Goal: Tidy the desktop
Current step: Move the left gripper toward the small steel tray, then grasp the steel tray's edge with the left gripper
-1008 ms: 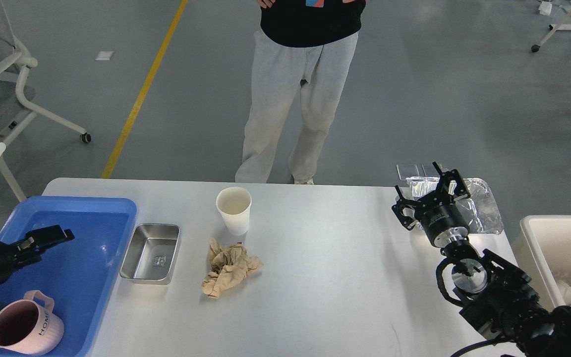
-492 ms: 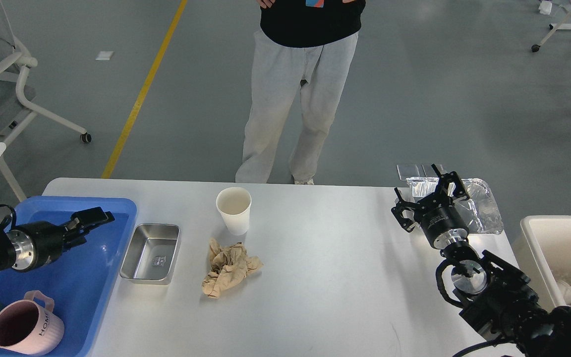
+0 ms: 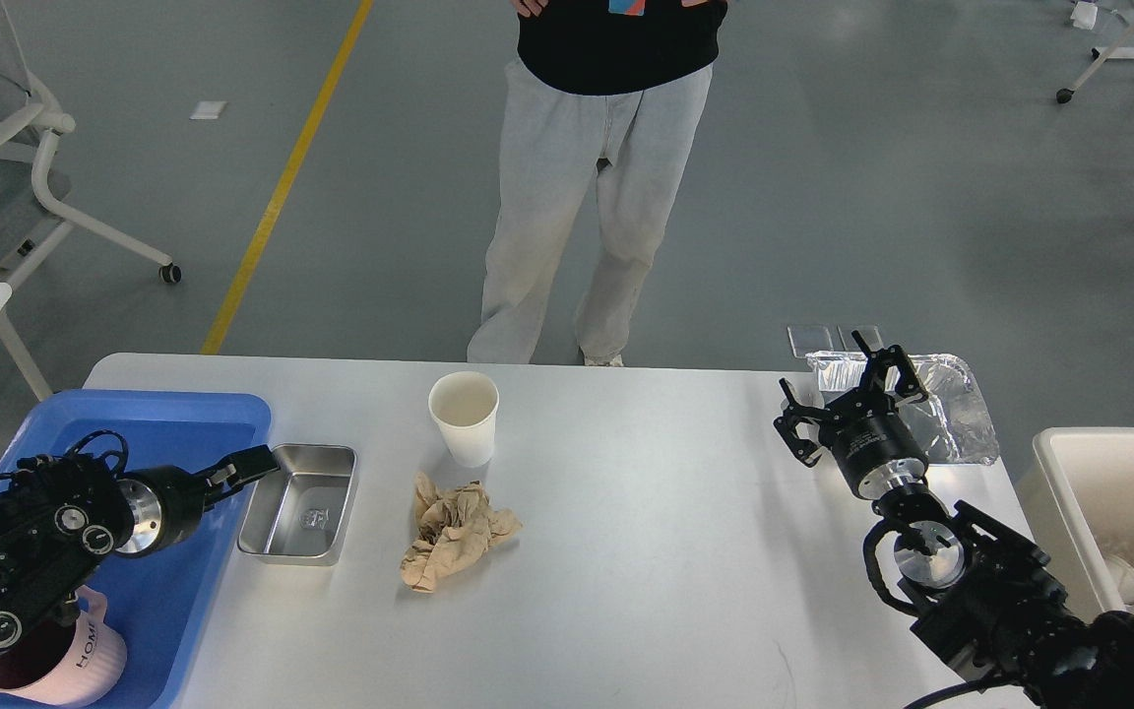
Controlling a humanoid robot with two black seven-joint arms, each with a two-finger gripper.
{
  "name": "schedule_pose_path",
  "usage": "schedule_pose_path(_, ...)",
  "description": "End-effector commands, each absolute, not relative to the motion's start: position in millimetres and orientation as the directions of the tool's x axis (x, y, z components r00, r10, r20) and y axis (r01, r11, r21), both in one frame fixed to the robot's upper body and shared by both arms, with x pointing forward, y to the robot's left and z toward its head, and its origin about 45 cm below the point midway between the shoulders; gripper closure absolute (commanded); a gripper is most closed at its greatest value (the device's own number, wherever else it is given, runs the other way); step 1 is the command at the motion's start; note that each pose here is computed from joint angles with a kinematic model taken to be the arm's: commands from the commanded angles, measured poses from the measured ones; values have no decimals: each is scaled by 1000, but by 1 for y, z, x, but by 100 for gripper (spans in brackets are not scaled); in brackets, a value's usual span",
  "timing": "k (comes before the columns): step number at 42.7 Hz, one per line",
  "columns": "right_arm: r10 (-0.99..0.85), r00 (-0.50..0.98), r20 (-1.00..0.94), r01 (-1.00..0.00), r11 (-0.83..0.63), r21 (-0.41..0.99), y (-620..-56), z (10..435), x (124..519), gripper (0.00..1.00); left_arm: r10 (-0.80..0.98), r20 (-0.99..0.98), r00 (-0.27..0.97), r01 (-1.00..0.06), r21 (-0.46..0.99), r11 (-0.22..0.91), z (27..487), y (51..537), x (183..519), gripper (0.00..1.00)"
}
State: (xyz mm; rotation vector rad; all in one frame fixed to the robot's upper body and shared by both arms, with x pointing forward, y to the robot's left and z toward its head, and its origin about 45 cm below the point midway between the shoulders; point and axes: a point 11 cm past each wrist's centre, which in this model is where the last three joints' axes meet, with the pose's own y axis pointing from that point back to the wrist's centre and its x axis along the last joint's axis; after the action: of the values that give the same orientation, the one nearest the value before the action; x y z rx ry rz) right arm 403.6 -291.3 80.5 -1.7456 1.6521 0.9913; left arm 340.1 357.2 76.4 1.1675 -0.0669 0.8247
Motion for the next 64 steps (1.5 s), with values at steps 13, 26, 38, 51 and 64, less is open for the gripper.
schedule_pose_path(13,-595,-20,-803,-989,-107,104,-291,80,403,0,526,465,712,-612,778,141,69,345,340,26)
schedule_pose_path(26,-603,-7,-797,-987,-123,102,-288,82,405,0,523,461,717,-609,780,147,71,345,341,41)
schedule_pose_path(38,-606,-9,-795,-987,-122,104,-289,82,405,0,488,389,782,-529,828,188,69,342,335,66)
schedule_pose_path(51,-607,-8,-795,-987,-121,102,-290,82,405,0,464,366,806,-499,843,202,74,345,336,89)
schedule_pose_path(64,-607,-5,-795,-988,-122,100,-290,84,406,0,445,328,833,-456,862,219,80,351,334,100)
